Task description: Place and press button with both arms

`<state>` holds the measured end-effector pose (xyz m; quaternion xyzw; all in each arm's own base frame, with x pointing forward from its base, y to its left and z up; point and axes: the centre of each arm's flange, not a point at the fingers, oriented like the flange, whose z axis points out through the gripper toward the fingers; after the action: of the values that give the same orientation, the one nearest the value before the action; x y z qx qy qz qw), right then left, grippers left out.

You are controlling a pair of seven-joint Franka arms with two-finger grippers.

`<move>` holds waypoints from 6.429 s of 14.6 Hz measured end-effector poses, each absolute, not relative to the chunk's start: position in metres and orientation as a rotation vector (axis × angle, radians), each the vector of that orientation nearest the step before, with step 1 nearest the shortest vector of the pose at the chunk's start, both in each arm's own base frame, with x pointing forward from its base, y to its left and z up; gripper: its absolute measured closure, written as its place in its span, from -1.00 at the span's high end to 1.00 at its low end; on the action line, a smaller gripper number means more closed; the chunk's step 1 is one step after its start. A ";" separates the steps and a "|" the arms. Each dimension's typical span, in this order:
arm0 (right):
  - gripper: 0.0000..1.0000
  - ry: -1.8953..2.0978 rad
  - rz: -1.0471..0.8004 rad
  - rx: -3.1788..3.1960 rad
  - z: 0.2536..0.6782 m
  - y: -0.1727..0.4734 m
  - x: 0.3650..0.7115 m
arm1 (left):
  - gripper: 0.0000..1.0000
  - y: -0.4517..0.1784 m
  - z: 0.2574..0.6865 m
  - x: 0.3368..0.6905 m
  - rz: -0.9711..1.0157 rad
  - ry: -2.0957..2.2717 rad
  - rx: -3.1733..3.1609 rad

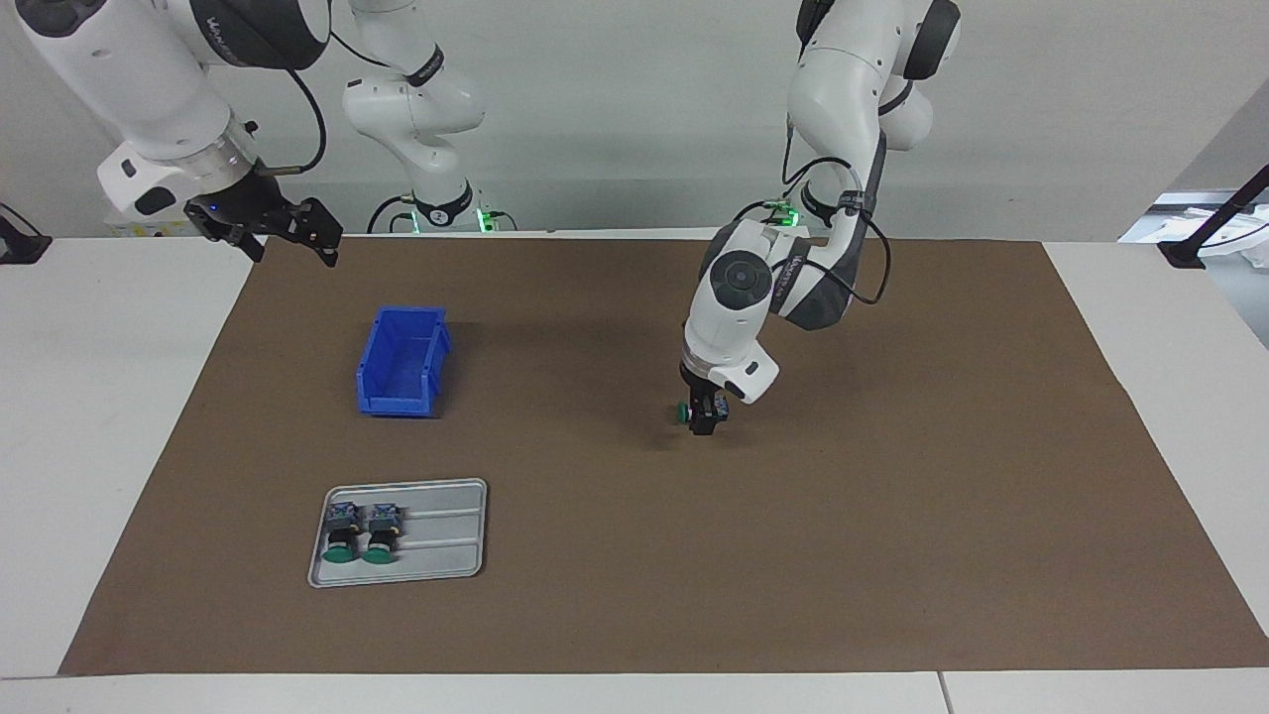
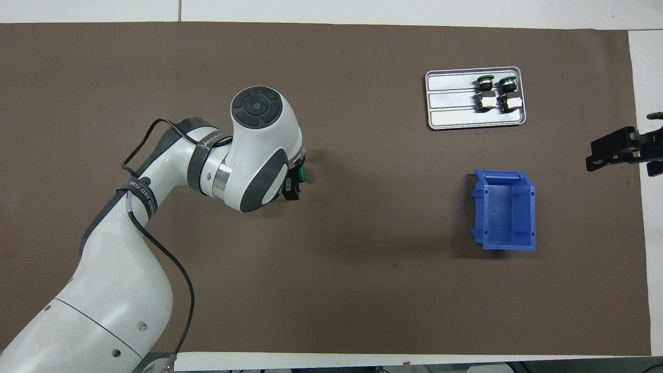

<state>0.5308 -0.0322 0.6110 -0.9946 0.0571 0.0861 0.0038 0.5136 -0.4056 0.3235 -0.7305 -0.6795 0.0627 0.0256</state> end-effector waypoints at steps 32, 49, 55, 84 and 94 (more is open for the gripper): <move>0.99 0.179 0.270 -3.117 0.611 -0.032 0.531 | -0.33 -0.403 0.306 0.513 0.173 -2.166 -2.259; 0.99 0.179 0.270 -3.117 0.611 -0.032 0.531 | -0.33 -0.350 0.382 0.544 0.609 -2.195 -2.471; 0.99 0.179 0.270 -3.117 0.611 -0.032 0.531 | -0.33 -0.335 0.370 0.549 0.942 -2.367 -2.485; 0.99 0.179 0.270 -3.117 0.611 -0.032 0.531 | -0.33 -0.233 0.260 0.508 1.810 -2.361 -2.756; 0.99 0.179 0.270 -3.117 0.611 -0.032 0.531 | -0.33 -0.234 0.243 0.491 1.855 -2.461 -2.734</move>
<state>0.5306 -0.0322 0.6110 -0.9946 0.0571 0.0862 0.0039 0.4913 -0.2341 0.2425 -0.5858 -0.5274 0.3974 -0.4698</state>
